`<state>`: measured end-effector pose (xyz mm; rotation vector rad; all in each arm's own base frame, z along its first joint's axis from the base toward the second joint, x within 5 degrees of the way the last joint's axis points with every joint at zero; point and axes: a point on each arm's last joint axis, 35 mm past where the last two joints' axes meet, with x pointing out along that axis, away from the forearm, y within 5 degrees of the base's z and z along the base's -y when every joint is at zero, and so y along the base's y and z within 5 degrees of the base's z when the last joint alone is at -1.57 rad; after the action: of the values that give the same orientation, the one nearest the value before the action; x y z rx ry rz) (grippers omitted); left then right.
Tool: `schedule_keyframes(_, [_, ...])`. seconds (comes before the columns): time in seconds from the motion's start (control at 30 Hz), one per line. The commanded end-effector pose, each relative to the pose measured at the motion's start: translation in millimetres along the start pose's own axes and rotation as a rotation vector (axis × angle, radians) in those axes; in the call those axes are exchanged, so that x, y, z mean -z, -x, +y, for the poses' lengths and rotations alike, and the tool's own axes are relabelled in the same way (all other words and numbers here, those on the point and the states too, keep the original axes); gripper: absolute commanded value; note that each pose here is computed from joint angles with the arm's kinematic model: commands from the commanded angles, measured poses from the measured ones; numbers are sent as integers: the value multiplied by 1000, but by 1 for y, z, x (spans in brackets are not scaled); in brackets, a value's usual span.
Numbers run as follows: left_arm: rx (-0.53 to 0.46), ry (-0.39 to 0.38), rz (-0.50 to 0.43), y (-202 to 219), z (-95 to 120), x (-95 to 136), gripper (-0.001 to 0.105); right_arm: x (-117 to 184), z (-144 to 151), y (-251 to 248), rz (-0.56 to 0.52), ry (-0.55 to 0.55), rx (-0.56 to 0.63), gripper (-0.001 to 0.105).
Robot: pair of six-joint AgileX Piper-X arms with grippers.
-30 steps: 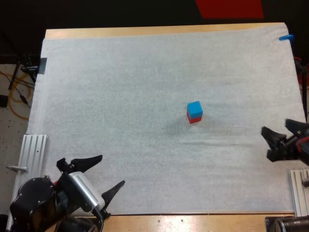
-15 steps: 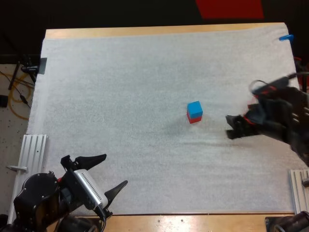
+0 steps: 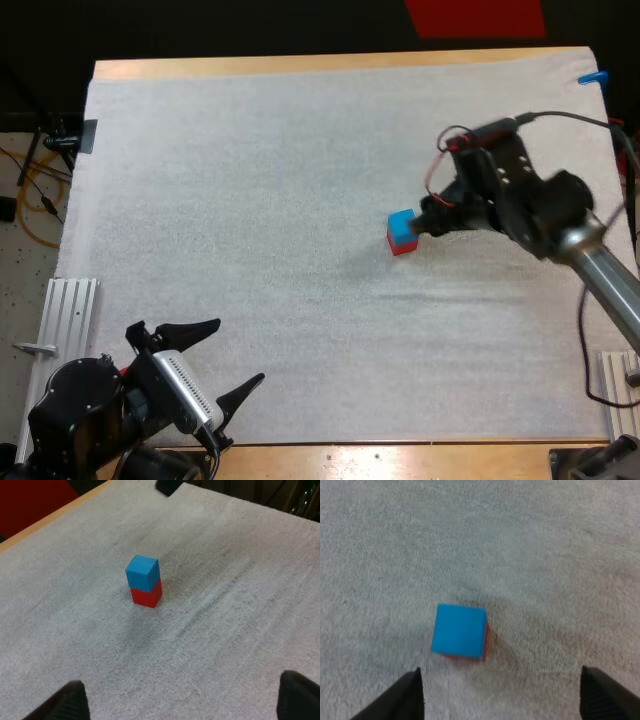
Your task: Stack red cube on blue cube
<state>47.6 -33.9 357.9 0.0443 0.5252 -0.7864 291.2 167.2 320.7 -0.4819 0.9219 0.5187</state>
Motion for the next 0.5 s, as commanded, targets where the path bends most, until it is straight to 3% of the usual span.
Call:
schedule_keyframes(0.0, [9, -11, -15, 1, -1, -3, 74, -6, 0, -3, -10, -6, -5, 63])
schedule_keyframes(0.47, [9, -11, -15, 1, -1, -3, 74, -20, 8, -76, 118, -20, -83, 63])
